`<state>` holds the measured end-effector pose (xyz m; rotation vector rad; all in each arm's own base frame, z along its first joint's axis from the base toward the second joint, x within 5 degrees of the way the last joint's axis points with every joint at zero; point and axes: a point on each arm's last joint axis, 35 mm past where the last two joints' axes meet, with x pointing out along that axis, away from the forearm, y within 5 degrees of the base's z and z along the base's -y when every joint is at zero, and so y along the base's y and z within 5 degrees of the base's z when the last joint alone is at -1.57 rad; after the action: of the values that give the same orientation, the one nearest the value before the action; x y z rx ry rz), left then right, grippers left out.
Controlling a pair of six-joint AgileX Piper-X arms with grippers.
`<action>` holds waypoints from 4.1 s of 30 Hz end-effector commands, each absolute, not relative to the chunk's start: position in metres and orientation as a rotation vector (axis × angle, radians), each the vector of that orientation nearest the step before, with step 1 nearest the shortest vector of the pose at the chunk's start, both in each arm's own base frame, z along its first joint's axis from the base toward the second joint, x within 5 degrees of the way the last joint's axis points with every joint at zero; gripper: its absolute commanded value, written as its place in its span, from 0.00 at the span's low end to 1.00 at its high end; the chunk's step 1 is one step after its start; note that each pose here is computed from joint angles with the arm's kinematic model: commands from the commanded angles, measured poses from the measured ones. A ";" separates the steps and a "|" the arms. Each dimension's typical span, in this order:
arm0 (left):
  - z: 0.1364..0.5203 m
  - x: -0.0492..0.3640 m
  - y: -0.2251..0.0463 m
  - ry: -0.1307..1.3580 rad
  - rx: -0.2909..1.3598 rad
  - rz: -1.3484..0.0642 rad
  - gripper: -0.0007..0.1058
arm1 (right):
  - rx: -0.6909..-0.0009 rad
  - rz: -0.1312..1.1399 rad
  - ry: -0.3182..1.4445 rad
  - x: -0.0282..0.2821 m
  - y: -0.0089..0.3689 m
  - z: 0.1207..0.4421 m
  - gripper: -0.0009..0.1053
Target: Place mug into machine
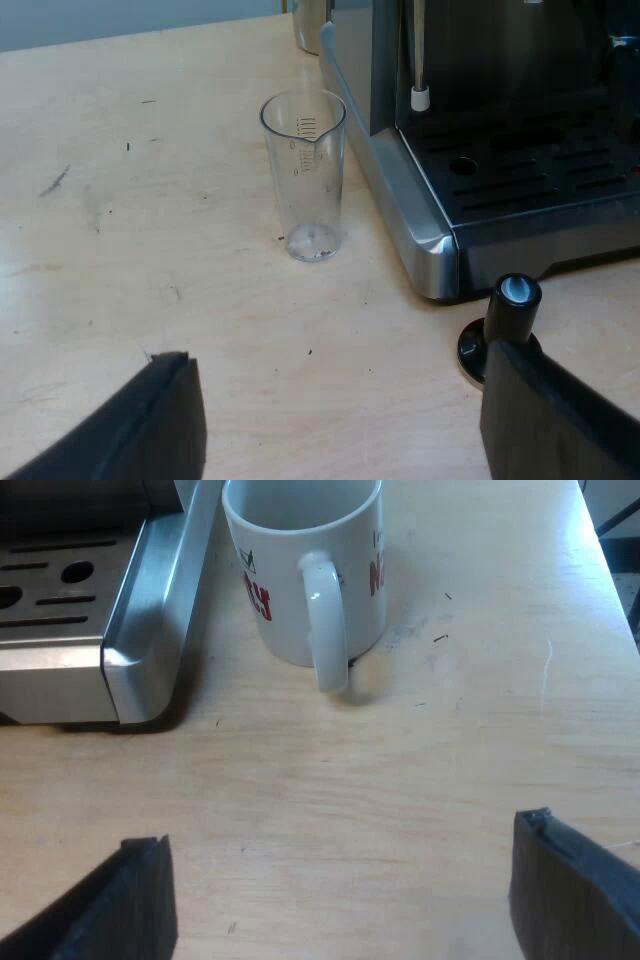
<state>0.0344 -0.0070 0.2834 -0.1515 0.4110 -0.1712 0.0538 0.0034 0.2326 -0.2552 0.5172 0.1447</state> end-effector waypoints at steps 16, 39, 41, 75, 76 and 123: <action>0.286 0.036 -0.007 0.401 -0.152 -0.174 0.58 | -0.257 0.139 0.499 0.055 0.003 0.237 0.66; 0.286 0.036 -0.009 0.405 -0.163 -0.230 0.58 | -0.256 0.140 0.489 0.055 0.003 0.238 0.66; 0.287 0.035 -0.010 0.402 -0.167 -0.254 0.58 | -0.257 0.140 0.485 0.055 0.003 0.239 0.66; 0.342 0.089 -0.053 0.417 -0.134 -0.714 0.58 | -0.291 0.364 0.572 0.117 0.013 0.334 0.66; 0.342 0.093 -0.057 0.428 -0.131 -0.744 0.58 | -0.317 0.384 0.577 0.119 0.015 0.333 0.66; 0.337 0.104 -0.073 0.469 -0.105 -0.819 0.58 | -0.368 0.400 0.620 0.128 0.025 0.315 0.66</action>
<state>0.1046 -0.0727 0.3316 -0.0964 0.4946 -0.8041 0.1283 0.0246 0.3168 -0.3689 0.6184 0.3979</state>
